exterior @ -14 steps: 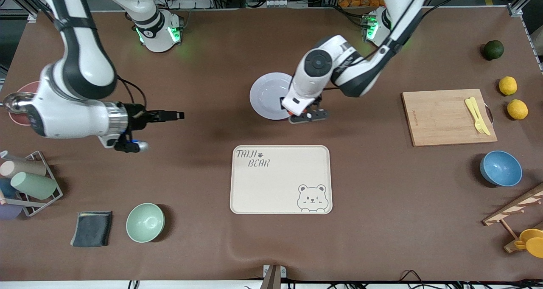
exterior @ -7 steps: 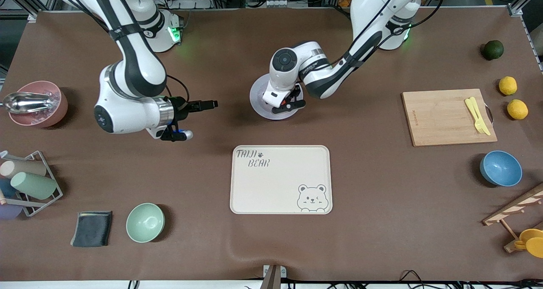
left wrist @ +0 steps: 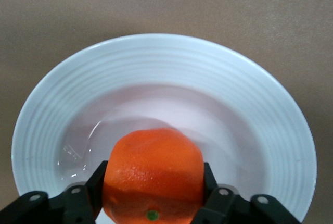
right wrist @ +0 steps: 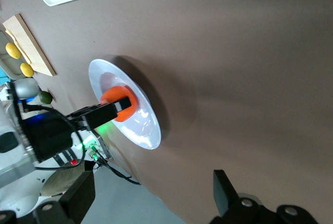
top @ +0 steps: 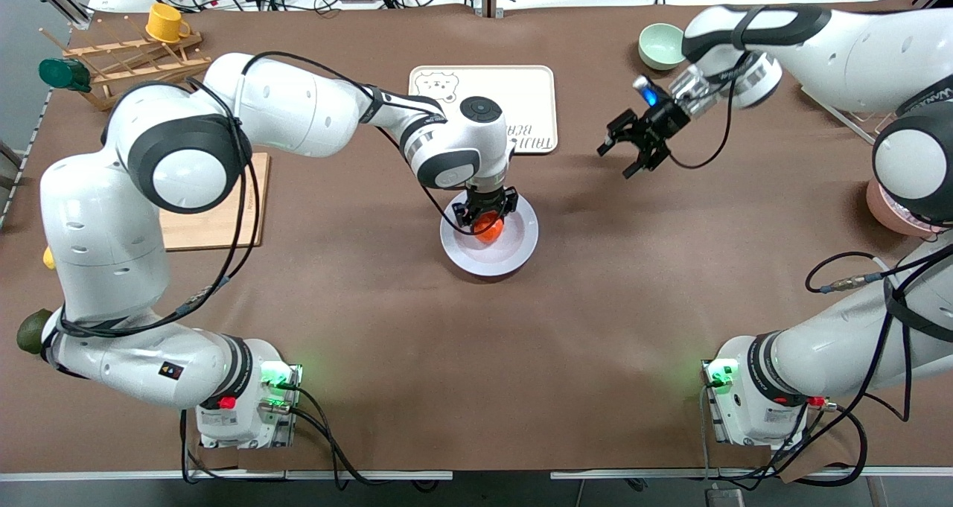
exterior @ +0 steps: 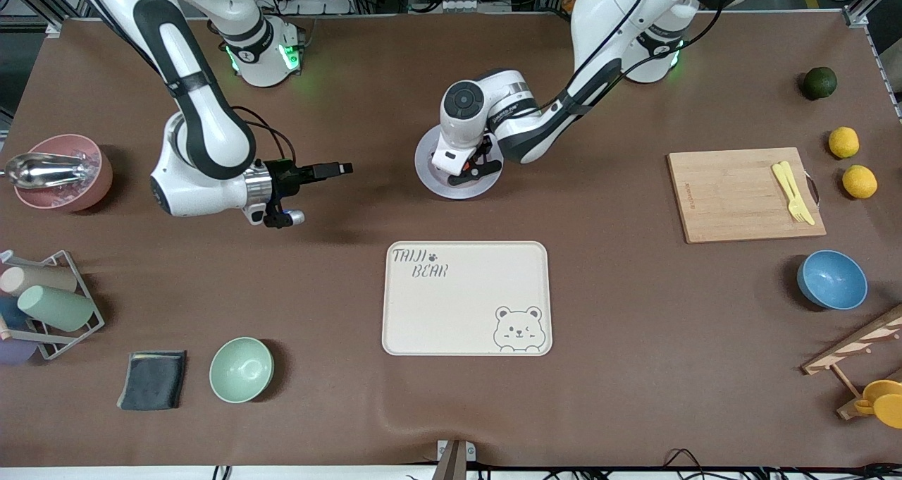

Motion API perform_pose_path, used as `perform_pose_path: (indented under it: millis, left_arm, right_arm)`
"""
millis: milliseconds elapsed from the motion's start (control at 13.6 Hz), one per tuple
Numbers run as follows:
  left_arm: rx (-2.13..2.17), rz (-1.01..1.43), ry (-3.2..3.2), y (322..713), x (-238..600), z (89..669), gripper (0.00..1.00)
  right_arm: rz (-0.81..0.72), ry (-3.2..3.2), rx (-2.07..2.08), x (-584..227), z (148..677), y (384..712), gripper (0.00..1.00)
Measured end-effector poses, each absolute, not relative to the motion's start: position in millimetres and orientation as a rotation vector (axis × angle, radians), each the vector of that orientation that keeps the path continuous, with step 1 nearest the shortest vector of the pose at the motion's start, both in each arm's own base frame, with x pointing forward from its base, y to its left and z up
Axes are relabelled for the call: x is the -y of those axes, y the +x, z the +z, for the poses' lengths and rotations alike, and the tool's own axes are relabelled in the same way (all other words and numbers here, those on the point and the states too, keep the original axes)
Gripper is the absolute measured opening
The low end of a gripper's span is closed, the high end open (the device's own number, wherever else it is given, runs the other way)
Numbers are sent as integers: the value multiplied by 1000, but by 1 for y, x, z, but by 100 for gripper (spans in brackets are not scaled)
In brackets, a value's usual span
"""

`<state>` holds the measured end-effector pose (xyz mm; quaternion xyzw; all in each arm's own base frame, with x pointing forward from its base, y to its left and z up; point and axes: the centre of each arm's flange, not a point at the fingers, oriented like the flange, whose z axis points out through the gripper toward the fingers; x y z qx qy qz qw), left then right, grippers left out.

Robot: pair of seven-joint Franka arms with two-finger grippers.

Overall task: Place orange and plate with both arms
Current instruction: 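Carry the orange to the white plate and release it with the left gripper, then grip the plate rim with the right gripper while the left gripper withdraws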

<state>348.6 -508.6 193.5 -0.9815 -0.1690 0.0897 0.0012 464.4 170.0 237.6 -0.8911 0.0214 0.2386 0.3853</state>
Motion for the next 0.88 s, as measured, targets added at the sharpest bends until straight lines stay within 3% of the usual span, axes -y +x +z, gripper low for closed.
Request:
perform_pose_path:
  millis: [147, 221, 441, 662, 882]
  left_arm:
    - [558, 275, -3087, 353, 509, 196, 97]
    - [582, 266, -3094, 360, 509, 200, 100]
    - [699, 137, -3151, 408, 497, 253, 100]
    - [899, -133, -3163, 480, 436, 353, 100]
    - [1048, -347, -3114, 528, 371, 434, 100]
  right_arm:
    - [621, -2269, -44, -192, 228, 448, 100]
    - [619, -2268, -46, -201, 226, 443, 100]
    - [577, -2279, -78, -234, 216, 424, 100]
    - [531, -2311, -93, -274, 205, 397, 100]
    - [506, -2288, -118, -293, 195, 381, 100]
